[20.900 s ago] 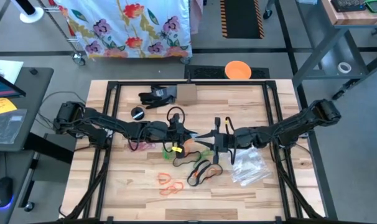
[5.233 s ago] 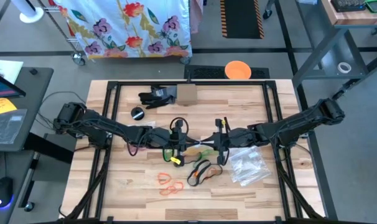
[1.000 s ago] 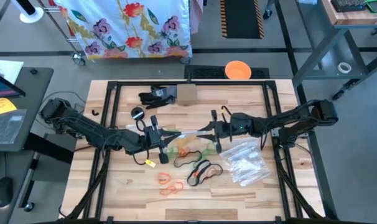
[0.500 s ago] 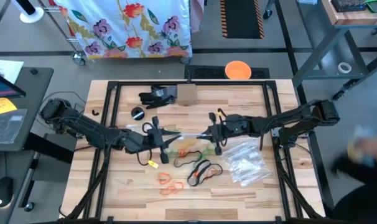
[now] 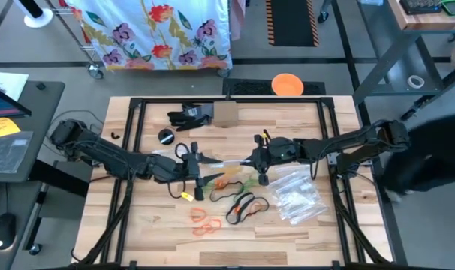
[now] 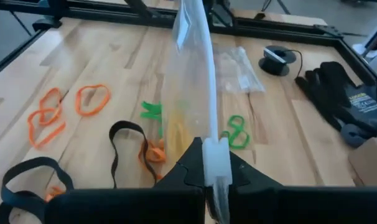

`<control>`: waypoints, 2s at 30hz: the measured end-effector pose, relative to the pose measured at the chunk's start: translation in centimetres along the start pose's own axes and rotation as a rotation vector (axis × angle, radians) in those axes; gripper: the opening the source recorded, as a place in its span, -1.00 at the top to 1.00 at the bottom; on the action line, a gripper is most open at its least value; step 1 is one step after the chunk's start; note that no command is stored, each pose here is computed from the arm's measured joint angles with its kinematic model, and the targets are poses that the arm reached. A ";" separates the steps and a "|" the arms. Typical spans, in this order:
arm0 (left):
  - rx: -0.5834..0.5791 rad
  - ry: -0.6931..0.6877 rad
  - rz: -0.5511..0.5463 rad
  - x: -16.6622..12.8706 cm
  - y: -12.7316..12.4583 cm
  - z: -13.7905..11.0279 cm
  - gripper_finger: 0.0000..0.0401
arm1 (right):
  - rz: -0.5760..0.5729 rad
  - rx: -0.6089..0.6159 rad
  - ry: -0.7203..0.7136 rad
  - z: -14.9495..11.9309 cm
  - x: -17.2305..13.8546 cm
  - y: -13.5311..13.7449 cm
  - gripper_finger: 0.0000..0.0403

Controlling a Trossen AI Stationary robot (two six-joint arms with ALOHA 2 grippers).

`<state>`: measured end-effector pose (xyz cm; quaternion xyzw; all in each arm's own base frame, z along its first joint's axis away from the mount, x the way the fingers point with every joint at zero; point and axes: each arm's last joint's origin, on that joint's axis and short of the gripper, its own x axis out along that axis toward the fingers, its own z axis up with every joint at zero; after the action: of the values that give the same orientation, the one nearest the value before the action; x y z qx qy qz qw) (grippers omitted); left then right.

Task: Sort rubber bands
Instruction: Close the transparent zip bag

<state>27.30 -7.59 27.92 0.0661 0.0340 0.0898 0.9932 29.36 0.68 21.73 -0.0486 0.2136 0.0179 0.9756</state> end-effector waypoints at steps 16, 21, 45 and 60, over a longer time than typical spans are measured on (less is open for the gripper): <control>0.346 0.447 0.266 8.7 -3.7 -0.5 0.12 | 0.008 0.016 0.062 -0.6 0.0 0.1 1.00; 0.356 0.595 0.292 9.8 -3.5 -1.6 0.12 | 0.009 0.031 0.065 -0.6 0.0 0.2 1.00; 0.396 0.607 0.344 10.0 -3.2 -1.8 0.98 | 0.017 0.044 0.062 -0.6 0.0 0.3 0.86; 0.377 0.699 0.410 5.0 -2.8 0.2 1.00 | -0.119 0.055 0.108 0.6 -4.4 -0.2 0.18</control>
<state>32.66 -9.40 27.47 0.2169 0.3698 0.2942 0.8542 25.62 0.46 24.11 -0.0354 0.2628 -0.0487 0.9630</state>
